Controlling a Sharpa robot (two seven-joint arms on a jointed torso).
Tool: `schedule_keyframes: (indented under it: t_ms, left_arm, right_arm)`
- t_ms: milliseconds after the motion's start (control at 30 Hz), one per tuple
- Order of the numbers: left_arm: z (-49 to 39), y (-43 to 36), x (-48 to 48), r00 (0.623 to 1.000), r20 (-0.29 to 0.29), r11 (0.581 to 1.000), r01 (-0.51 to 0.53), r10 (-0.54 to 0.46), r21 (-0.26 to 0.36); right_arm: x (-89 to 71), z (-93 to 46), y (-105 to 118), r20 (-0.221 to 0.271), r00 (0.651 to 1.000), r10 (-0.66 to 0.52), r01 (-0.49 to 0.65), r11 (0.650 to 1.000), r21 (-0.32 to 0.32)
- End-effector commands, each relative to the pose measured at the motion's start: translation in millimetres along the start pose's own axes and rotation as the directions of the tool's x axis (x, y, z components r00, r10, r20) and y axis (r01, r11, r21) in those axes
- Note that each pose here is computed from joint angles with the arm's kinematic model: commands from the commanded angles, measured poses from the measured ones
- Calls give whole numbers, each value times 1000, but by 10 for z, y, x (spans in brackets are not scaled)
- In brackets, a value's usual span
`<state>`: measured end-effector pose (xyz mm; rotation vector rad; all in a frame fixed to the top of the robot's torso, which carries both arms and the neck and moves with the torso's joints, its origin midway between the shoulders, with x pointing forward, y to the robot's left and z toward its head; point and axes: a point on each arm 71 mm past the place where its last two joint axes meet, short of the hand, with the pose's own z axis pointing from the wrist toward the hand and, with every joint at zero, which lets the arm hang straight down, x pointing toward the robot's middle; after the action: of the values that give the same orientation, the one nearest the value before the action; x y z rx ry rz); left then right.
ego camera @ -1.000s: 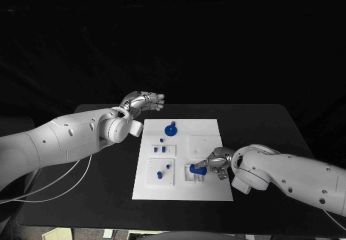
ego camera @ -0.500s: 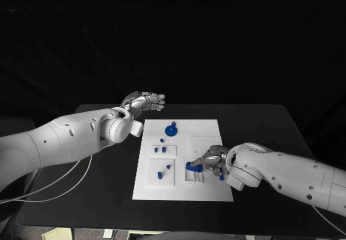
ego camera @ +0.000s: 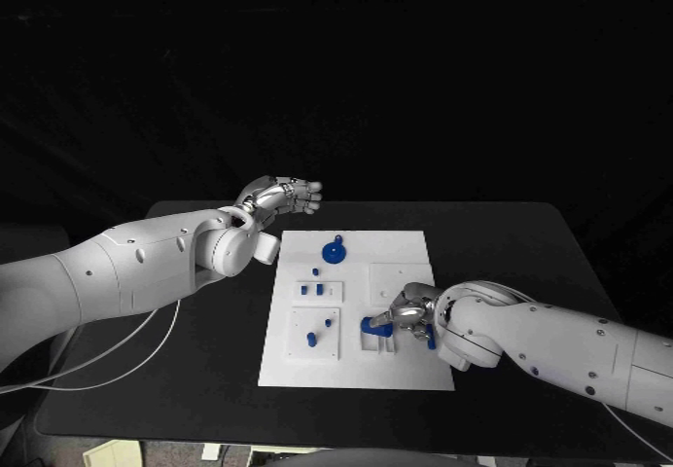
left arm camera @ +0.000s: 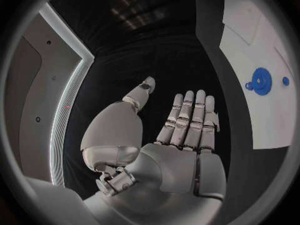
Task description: Assemble the parts on the task board
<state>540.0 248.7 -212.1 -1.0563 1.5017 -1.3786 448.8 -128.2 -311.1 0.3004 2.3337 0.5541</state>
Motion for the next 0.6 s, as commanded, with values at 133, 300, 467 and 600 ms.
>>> schedule_keyframes:
  t_ms: [133, 300, 467, 600]
  left_arm:
    - [3, -15, 19, 1000, -11, 1000, 9, -9, 9]
    - [3, -15, 17, 1000, -11, 1000, 9, -9, 8]
    - [3, -15, 20, 1000, -12, 1000, 10, -10, 7]
    - [2, -15, 18, 1000, -13, 1000, 10, -10, 8]
  right_arm:
    - [35, -1, 45, 45, 991, -126, 127, 991, -38]
    - [47, -3, 71, 69, 984, -164, 168, 985, -48]
    - [52, -11, 95, 99, 970, -224, 230, 971, -59]
    - [64, -19, 87, 92, 969, -229, 235, 970, -60]
